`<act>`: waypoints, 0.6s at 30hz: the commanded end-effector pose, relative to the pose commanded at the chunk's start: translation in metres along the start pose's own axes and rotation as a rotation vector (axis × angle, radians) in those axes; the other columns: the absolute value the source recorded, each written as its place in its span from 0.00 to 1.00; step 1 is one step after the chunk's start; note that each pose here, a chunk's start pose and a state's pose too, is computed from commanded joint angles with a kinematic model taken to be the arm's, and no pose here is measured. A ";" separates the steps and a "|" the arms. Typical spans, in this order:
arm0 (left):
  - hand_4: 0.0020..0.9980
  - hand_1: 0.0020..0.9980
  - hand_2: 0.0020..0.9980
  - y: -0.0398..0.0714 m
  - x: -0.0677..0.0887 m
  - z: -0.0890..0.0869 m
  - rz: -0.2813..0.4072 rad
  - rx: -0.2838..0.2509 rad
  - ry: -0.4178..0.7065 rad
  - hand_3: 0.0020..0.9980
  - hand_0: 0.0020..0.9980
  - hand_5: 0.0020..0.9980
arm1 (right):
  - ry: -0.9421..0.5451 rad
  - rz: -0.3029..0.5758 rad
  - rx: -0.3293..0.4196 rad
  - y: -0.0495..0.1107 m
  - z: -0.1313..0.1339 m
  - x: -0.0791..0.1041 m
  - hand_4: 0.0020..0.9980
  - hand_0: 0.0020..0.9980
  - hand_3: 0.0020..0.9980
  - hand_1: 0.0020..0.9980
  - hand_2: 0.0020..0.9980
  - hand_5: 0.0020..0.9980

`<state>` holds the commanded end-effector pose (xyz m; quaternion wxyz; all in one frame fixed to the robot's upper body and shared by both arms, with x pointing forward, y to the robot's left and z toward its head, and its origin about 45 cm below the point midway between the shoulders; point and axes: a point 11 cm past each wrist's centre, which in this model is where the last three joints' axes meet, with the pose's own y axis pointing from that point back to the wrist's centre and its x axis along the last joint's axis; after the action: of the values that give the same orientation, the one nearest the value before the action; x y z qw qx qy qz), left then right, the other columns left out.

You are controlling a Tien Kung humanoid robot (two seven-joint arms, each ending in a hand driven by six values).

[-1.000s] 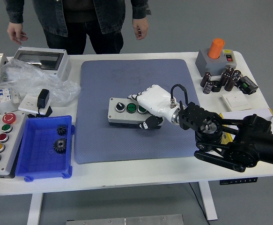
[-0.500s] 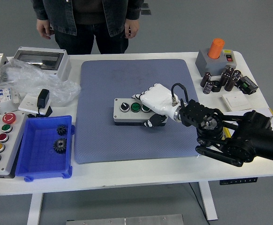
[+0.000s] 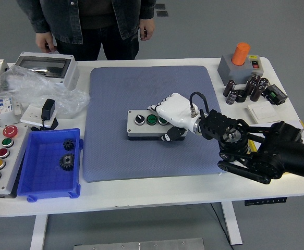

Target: Pick up the button,place it on the desk,press the button,press the button

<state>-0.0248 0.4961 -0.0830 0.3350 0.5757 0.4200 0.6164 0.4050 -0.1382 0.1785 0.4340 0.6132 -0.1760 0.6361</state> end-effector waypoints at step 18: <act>0.72 0.66 0.63 0.000 0.001 -0.001 0.002 0.001 0.001 0.68 0.62 0.35 | -0.030 -0.023 0.006 -0.001 -0.002 0.003 0.65 0.71 0.70 0.71 0.77 0.11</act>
<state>-0.0259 0.4965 -0.0828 0.3337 0.5762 0.4200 0.6167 0.4054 -0.1351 0.1809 0.4368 0.6260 -0.1735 0.6222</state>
